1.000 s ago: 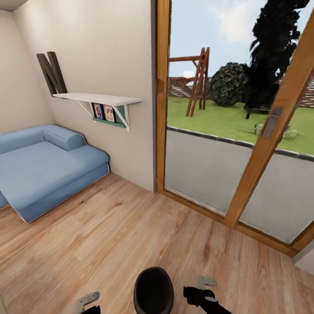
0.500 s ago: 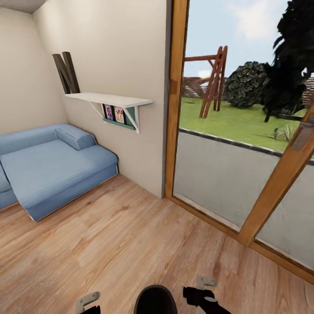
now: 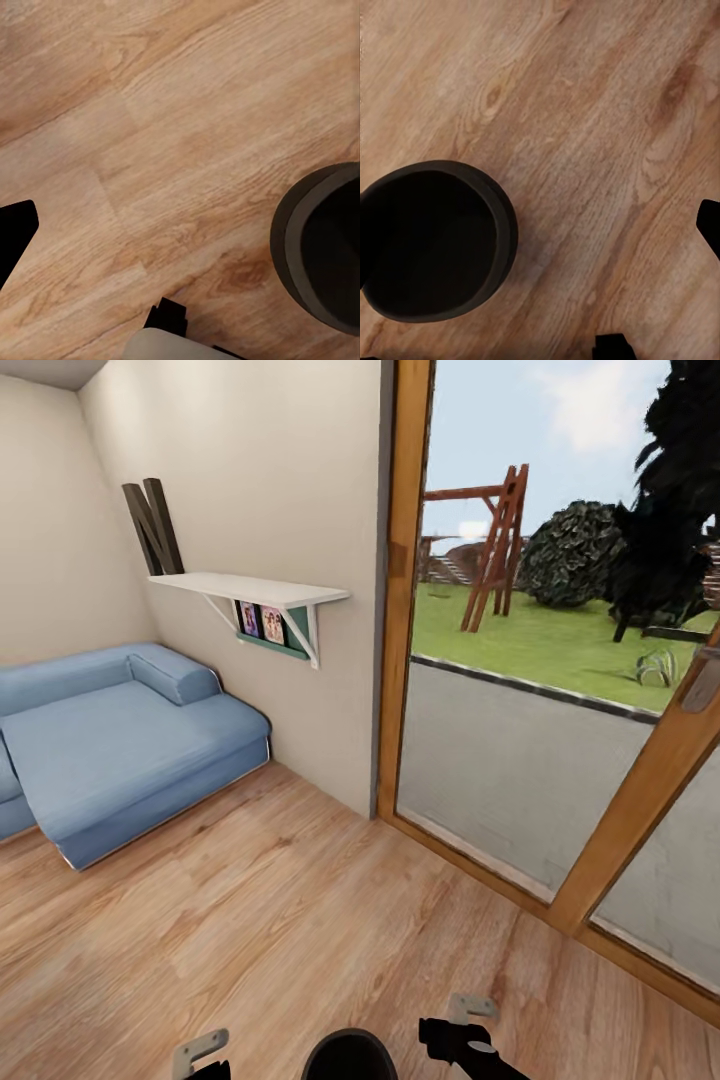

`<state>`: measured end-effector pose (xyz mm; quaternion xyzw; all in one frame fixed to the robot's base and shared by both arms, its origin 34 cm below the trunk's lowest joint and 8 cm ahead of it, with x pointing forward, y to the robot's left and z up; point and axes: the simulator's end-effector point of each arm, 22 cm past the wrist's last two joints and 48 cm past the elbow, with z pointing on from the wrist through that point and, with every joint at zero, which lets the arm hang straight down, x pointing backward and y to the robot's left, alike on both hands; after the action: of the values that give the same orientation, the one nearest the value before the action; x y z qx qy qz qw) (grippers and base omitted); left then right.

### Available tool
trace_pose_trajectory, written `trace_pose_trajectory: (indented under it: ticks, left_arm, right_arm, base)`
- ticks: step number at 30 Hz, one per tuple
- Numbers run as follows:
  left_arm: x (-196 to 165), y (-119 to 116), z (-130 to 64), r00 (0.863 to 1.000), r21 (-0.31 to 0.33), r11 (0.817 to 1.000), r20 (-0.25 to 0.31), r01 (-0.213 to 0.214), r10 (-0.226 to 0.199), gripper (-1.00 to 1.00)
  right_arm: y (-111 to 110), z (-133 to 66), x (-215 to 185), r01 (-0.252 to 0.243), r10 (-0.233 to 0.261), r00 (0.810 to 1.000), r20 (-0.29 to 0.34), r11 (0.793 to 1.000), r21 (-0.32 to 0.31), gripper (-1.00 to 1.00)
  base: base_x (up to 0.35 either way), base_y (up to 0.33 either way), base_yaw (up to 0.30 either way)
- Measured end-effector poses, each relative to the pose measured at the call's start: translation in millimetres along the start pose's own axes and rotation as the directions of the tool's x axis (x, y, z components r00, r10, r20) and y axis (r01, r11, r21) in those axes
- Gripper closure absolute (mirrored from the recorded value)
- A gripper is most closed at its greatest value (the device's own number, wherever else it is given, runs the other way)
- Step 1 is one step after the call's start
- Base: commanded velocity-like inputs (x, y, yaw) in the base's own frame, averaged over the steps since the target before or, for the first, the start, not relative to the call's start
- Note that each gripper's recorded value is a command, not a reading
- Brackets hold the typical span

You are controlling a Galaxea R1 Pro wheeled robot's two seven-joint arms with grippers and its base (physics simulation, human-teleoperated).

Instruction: Place each of the two pumpkins and all three candles from the living room inside a cabinet in the living room (use any cabinet), then make sure every cabinet is closed, and position the cauldron so it is next to a table in the living room.

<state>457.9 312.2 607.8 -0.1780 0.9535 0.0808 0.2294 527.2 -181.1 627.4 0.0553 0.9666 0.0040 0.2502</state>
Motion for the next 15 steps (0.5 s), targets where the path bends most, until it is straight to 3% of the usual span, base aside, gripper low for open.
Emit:
trace_pose_trajectory:
  ticks: [6,9,15]
  left_arm:
    - [-3.6,-3.6,0.0,1.0,0.008,1.0,-0.005,0.004,-0.004,-1.0]
    - [-41.4,-25.3,2.2,1.0,0.037,0.999,-0.004,0.005,-0.005,-1.0]
    - [-82.7,-50.8,1.6,1.0,0.076,0.997,-0.012,-0.003,0.004,-1.0]
  right_arm:
    - [5.0,-0.4,-2.0,0.008,-0.007,1.0,0.008,1.0,-0.01,-1.0]
    - [6.2,-0.6,-3.4,0.028,-0.028,1.0,0.015,1.0,-0.012,-1.0]
    - [8.2,-0.8,-4.0,0.039,-0.039,0.999,0.009,0.999,-0.016,-1.0]
  base:
    - [0.001,-0.001,0.0]
    - [0.0,0.0,0.0]
    - [0.0,0.0,0.0]
